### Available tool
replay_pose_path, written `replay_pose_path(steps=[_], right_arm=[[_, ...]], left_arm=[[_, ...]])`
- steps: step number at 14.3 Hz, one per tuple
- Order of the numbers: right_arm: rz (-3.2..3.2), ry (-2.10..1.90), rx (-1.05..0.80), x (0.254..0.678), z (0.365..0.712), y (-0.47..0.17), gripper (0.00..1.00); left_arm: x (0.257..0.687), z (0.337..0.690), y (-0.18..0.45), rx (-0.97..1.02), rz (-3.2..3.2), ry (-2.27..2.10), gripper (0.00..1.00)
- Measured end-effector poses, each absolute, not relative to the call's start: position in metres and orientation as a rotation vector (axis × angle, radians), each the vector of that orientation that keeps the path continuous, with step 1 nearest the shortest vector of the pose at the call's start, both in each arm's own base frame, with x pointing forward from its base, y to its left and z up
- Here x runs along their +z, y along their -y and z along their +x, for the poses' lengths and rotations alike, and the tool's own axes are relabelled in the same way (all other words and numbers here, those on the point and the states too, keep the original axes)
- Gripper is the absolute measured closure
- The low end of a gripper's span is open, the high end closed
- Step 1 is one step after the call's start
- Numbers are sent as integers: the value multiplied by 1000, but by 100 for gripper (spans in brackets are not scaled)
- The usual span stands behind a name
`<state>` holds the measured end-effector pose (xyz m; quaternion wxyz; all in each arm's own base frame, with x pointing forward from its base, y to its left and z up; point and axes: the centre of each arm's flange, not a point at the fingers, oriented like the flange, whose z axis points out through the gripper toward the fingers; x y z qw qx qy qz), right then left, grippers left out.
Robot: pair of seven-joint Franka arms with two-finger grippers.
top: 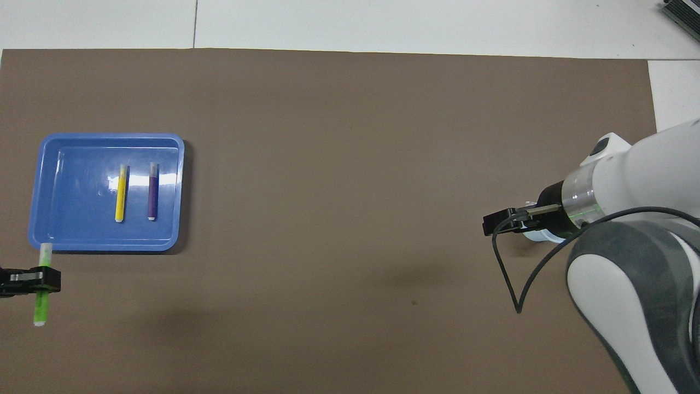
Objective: Right arm passes pens to left for tray arrangement
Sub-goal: 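Carry the green pen to the tray while the right gripper returns, then lower the green pen into the blue tray and open the left gripper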
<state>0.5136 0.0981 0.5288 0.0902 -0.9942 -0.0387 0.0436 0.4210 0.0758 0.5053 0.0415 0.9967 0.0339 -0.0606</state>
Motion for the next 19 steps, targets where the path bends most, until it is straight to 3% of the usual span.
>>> replay_pose_path(steps=[3,7,13,19], right_arm=[[-3101,198,54,533,524,-84,0],[-3142,269,45,571,540,-90,0],[-3140,239,135,544,537,-78,0],[-3140,261,113,540,533,-85,0]], left_arm=[[505,427,-81,-142,3107,57,82],[480,449,-97,-91,3120,85,82],[421,494,-116,-56,3108,85,82],[378,521,-125,-8,3114,94,82]])
